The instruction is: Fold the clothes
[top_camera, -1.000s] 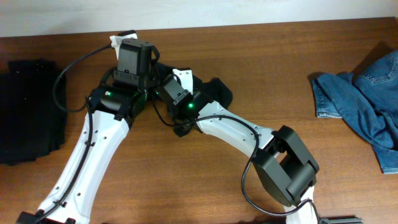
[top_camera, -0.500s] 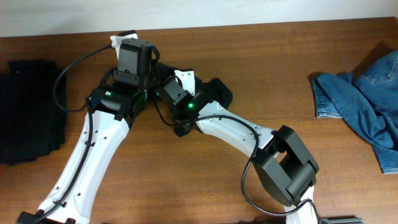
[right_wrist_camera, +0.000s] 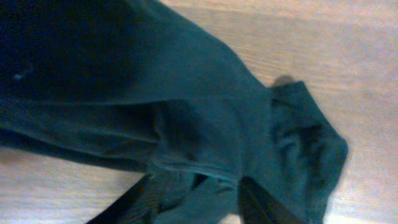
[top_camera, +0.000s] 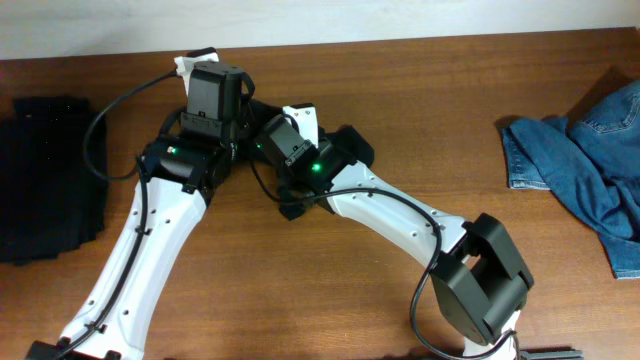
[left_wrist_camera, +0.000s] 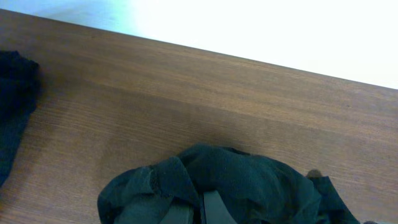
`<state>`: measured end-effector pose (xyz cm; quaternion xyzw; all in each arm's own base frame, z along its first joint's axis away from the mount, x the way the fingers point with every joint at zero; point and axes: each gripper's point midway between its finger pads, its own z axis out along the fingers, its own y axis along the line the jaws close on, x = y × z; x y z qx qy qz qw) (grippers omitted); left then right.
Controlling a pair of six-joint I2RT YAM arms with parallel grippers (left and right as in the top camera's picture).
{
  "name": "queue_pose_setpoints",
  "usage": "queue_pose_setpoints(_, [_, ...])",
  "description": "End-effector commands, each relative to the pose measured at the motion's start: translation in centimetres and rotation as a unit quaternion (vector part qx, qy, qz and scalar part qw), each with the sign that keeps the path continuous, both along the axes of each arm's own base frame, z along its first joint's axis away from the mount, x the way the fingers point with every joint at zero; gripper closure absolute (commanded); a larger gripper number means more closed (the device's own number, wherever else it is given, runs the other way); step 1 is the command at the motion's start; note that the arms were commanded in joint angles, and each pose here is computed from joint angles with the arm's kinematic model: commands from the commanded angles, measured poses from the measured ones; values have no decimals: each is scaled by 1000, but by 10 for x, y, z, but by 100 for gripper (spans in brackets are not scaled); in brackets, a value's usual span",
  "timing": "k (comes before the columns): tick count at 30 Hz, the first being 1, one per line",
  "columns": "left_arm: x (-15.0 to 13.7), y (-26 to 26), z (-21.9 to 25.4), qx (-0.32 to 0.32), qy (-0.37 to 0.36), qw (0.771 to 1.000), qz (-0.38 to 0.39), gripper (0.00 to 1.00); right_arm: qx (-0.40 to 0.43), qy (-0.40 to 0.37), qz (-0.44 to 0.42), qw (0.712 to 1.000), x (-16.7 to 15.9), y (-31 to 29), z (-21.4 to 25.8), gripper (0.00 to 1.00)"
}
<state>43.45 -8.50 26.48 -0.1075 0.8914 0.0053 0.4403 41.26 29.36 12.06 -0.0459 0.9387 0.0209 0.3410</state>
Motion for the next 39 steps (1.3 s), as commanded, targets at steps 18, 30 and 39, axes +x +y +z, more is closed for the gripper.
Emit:
queue_pose_setpoints(18, [-7, -2, 18, -5, -18, 1000, -10, 98, -23, 1, -18, 1000, 16, 3, -47, 58])
queue_pose_setpoints(30, [-11, 0, 25, -3, -24, 1000, -10, 98, -64, -25, -20, 997, 20, -11, -30, 96])
queue_pose_setpoints(39, [-12, 0, 24, -3, -22, 1000, -10, 98, -65, -73, -34, 995, 12, -32, 44, 96])
